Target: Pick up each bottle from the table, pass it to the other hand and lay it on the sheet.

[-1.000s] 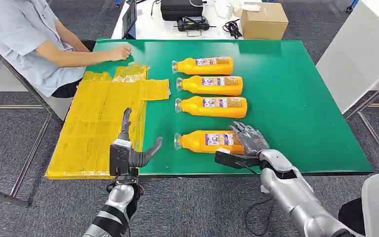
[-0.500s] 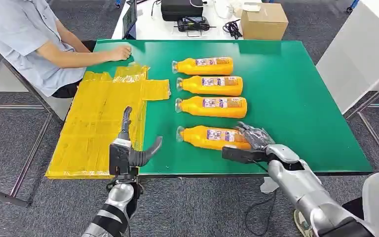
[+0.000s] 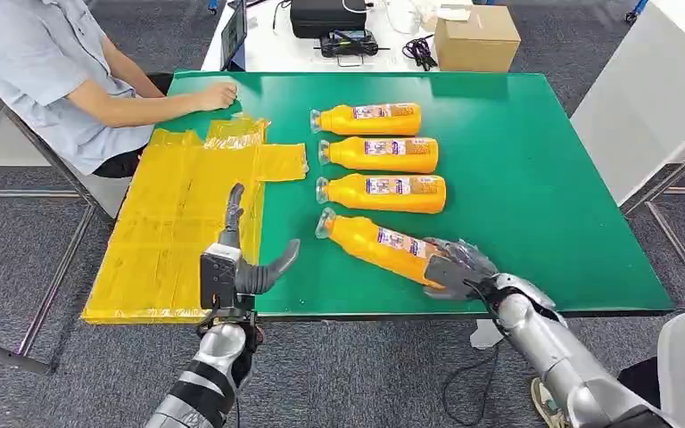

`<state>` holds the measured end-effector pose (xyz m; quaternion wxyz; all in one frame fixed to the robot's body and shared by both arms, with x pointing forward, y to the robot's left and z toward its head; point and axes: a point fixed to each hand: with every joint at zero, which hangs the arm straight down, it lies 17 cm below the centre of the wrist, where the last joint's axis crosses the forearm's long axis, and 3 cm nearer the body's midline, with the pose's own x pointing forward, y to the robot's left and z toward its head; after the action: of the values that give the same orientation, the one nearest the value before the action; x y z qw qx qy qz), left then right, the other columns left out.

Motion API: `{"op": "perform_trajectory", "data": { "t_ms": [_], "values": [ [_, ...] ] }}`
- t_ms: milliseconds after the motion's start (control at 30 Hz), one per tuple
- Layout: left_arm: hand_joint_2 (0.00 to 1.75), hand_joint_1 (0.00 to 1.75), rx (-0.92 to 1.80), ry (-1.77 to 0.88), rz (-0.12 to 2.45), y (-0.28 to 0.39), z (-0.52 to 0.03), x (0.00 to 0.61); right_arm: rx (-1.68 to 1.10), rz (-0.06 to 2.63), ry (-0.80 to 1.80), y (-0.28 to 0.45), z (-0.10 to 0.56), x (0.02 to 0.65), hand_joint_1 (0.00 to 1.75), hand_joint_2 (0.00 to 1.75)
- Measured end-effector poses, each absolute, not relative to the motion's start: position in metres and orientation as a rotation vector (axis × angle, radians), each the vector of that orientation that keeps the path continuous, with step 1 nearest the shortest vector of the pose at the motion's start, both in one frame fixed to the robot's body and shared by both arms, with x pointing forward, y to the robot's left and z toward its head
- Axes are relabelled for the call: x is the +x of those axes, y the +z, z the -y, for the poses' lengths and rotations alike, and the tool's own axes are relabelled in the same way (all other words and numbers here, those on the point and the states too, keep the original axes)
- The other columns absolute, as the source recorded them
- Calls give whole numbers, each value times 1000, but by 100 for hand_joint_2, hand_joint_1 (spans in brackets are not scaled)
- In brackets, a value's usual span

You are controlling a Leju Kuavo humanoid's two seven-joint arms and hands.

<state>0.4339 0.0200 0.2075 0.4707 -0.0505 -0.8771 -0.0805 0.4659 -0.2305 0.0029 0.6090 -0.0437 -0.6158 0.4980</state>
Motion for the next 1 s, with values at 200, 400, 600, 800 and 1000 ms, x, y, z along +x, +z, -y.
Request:
{"op": "perform_trajectory", "data": {
  "t_ms": [200,400,600,800,1000],
  "values": [
    [175,0,-125,-83,2150,218,-32,434,46,1556,936,31,209,460,175,175],
    [175,0,-189,-12,2133,222,-34,432,70,1601,857,42,204,456,175,175],
    [175,0,-641,250,1846,194,-28,421,93,1716,681,77,202,450,175,175],
    [175,0,-883,249,1723,183,-7,396,146,1777,616,99,192,445,175,175],
    [175,0,-1000,86,1714,190,32,371,192,1742,709,92,158,446,175,175]
  ]
}}
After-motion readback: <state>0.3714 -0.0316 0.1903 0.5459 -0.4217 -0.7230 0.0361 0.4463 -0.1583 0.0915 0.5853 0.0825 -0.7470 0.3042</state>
